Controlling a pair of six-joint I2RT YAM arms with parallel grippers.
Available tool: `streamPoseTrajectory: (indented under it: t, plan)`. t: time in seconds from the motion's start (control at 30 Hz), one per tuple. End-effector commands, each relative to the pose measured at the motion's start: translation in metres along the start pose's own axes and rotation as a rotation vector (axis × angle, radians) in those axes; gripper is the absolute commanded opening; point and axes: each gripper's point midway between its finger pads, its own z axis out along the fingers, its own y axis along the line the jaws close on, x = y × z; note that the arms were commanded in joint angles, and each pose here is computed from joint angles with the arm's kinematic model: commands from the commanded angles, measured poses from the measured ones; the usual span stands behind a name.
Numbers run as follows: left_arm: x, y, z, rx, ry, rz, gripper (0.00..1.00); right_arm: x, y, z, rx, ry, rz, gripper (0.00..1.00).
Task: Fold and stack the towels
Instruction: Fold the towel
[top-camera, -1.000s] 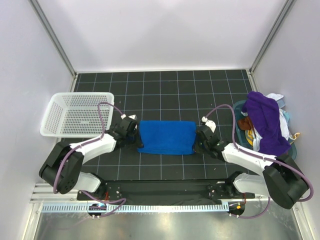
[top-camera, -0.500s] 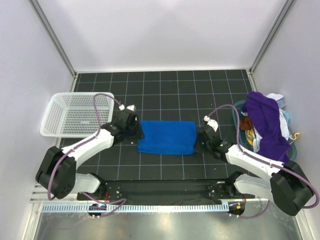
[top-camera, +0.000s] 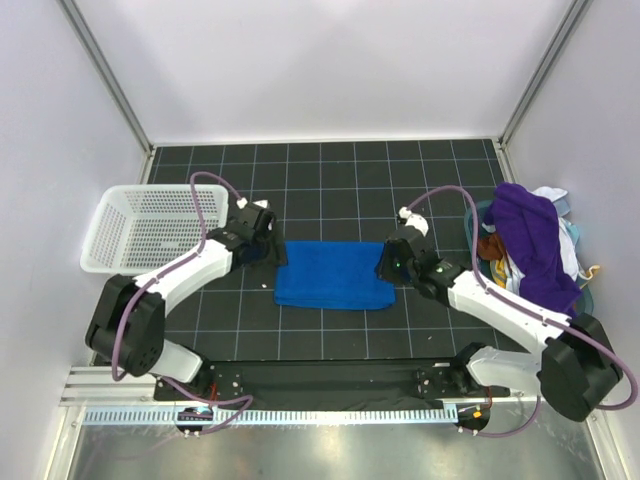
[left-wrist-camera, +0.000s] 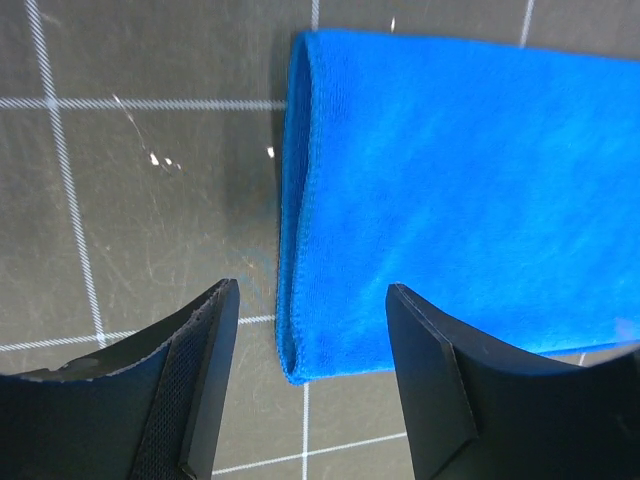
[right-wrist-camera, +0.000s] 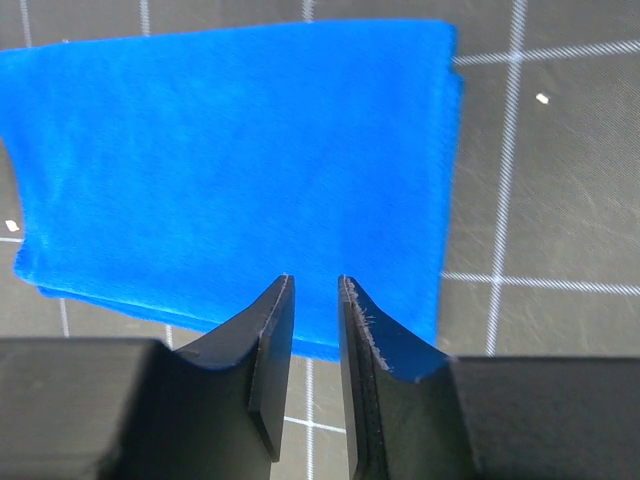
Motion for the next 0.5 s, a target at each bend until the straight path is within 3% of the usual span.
streamPoseTrajectory:
  t: [0.0, 0.2, 0.47]
  plan:
    - [-0.01, -0.014, -0.008, 0.061, -0.009, 0.008, 0.64, -0.02, 0.028, 0.0, -0.071, -0.015, -0.029, 0.32]
    - [-0.027, -0.039, -0.041, 0.178, -0.046, 0.024, 0.67, -0.03, 0.056, 0.013, -0.072, 0.013, -0.073, 0.33]
    - [-0.05, -0.042, -0.132, 0.248, -0.213, 0.027, 0.67, -0.034, 0.135, 0.031, -0.071, 0.0, -0.146, 0.36]
